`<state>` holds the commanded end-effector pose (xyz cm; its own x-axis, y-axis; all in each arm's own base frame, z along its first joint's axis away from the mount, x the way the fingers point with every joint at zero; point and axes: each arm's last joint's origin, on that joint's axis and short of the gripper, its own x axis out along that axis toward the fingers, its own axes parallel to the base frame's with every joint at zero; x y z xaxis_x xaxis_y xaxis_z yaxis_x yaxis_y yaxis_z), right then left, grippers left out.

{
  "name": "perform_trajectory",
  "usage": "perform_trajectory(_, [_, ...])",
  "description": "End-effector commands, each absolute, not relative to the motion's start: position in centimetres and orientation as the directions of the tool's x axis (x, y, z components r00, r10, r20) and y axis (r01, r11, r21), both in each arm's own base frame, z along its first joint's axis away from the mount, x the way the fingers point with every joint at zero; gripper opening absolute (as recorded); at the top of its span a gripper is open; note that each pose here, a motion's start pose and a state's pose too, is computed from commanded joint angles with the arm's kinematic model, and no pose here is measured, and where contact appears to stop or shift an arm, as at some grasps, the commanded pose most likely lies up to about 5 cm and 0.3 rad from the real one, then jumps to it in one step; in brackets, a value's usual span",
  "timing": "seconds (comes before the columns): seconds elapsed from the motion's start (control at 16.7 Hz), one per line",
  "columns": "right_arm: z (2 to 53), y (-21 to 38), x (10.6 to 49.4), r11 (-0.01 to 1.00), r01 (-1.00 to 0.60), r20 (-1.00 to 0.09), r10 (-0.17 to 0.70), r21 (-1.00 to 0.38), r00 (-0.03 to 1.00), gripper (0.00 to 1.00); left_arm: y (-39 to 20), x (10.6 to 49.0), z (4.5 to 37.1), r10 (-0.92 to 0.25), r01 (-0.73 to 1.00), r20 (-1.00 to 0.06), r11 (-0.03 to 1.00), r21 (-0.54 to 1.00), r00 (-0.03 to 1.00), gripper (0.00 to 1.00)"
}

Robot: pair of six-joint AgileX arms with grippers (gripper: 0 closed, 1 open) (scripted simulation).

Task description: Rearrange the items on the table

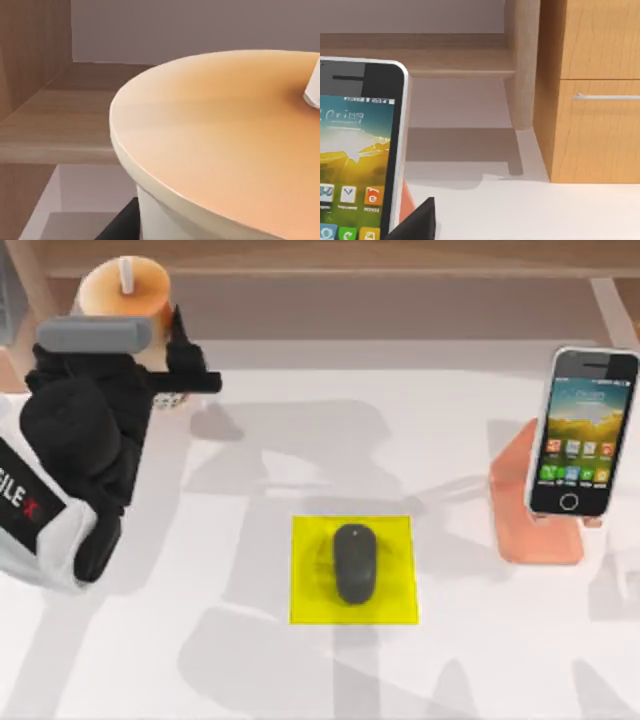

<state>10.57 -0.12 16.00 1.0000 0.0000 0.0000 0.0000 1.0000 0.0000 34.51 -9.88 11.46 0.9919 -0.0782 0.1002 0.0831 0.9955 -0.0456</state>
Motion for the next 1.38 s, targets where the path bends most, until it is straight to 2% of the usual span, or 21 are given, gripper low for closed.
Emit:
perform_trajectory(0.3, [16.0, -0.1, 10.6, 1.0, 0.0, 0.0, 0.0, 0.0, 1.0, 1.0, -15.0, 34.9, 16.5, -0.183, 0.205, 0.19, 0.973, -0.106, 0.965, 0.0])
perform_trajectory(0.54, [16.0, -0.1, 10.6, 1.0, 0.0, 0.0, 0.0, 0.0, 1.0, 1.0, -18.4, 35.6, 20.4, -0.22, 0.253, 0.209, 0.957, -0.143, 0.953, 0.0])
perform_trajectory(0.96, [16.0, -0.1, 10.6, 1.0, 0.0, 0.0, 0.0, 0.0, 1.0, 1.0, -20.2, 39.7, 24.8, -0.149, 0.165, 0.125, 0.978, -0.126, 0.981, 0.0])
perform_trajectory(1.38, [16.0, -0.1, 10.6, 1.0, 0.0, 0.0, 0.0, 0.0, 1.0, 1.0, -19.3, 44.2, 26.3, -0.043, 0.043, 0.007, 0.998, -0.044, 0.999, 0.0])
